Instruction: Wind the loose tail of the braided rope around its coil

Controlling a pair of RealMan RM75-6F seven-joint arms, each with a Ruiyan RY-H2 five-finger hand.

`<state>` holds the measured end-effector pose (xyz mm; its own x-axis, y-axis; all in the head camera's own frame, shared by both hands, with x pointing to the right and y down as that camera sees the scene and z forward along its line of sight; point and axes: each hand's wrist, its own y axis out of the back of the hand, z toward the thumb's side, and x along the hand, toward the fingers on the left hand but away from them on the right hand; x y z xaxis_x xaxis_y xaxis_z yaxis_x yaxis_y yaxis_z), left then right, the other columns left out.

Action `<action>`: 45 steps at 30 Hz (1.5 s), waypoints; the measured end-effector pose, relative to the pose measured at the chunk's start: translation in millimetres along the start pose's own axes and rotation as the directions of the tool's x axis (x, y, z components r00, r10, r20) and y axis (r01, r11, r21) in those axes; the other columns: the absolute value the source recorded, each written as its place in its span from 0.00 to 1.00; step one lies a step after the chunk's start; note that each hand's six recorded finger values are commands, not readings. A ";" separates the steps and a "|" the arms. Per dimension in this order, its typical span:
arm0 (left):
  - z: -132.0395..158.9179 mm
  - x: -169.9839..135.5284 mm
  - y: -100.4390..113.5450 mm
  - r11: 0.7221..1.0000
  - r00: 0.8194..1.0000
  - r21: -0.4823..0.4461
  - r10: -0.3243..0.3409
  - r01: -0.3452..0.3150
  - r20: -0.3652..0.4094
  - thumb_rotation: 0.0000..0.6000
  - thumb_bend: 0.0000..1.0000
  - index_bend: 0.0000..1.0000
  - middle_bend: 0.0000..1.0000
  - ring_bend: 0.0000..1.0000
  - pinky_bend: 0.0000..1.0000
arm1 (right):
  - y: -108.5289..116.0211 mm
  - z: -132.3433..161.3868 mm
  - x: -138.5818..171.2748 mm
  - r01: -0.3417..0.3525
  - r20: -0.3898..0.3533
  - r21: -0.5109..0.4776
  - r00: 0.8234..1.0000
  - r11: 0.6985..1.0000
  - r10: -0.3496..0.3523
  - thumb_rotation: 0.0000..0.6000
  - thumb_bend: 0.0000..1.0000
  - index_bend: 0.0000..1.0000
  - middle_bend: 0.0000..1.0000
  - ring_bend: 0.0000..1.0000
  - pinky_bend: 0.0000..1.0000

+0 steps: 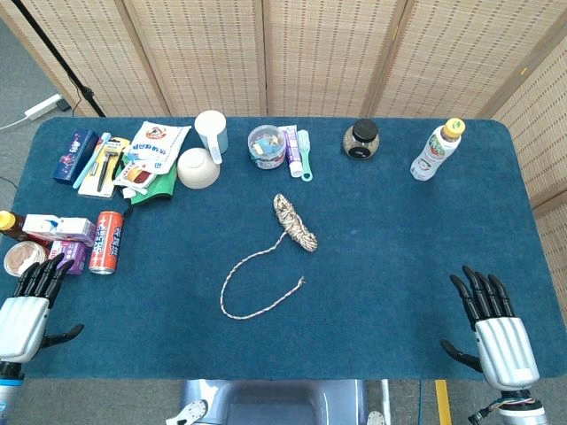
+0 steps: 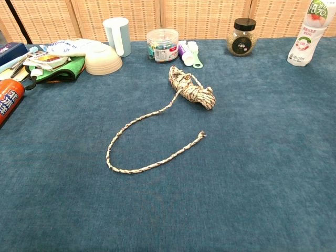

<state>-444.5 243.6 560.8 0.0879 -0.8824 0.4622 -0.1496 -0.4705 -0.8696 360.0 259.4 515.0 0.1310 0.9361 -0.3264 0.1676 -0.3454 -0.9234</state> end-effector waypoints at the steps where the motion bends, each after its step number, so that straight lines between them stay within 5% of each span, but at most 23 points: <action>1: 0.0 0.0 0.0 1.000 1.000 0.000 0.000 0.000 0.000 1.00 0.03 0.00 0.00 0.00 0.00 | -0.1 0.0 0.0 -0.001 0.000 0.000 1.000 1.000 0.001 1.00 0.00 0.00 0.00 0.00 0.00; 40: 5.7 3.6 -1.2 1.000 1.000 -0.022 0.000 0.001 0.025 1.00 0.04 0.00 0.00 0.00 0.00 | -8.8 2.9 -1.6 -0.039 0.000 -0.008 0.999 0.999 0.039 1.00 0.00 0.00 0.00 0.00 0.00; 45: 28.3 15.9 -0.7 1.000 0.992 -0.019 0.010 -0.008 0.130 1.00 0.11 0.19 0.00 0.00 0.00 | -7.4 2.4 -1.7 -0.040 -0.002 -0.017 0.999 0.999 0.040 1.00 0.00 0.00 0.00 0.00 0.00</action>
<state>-415.2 230.0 563.8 0.2133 -0.8788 0.4269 -0.1690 -0.4635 -0.8698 356.2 260.5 521.9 0.1397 0.9215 -0.3623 0.1788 -0.3834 -0.9061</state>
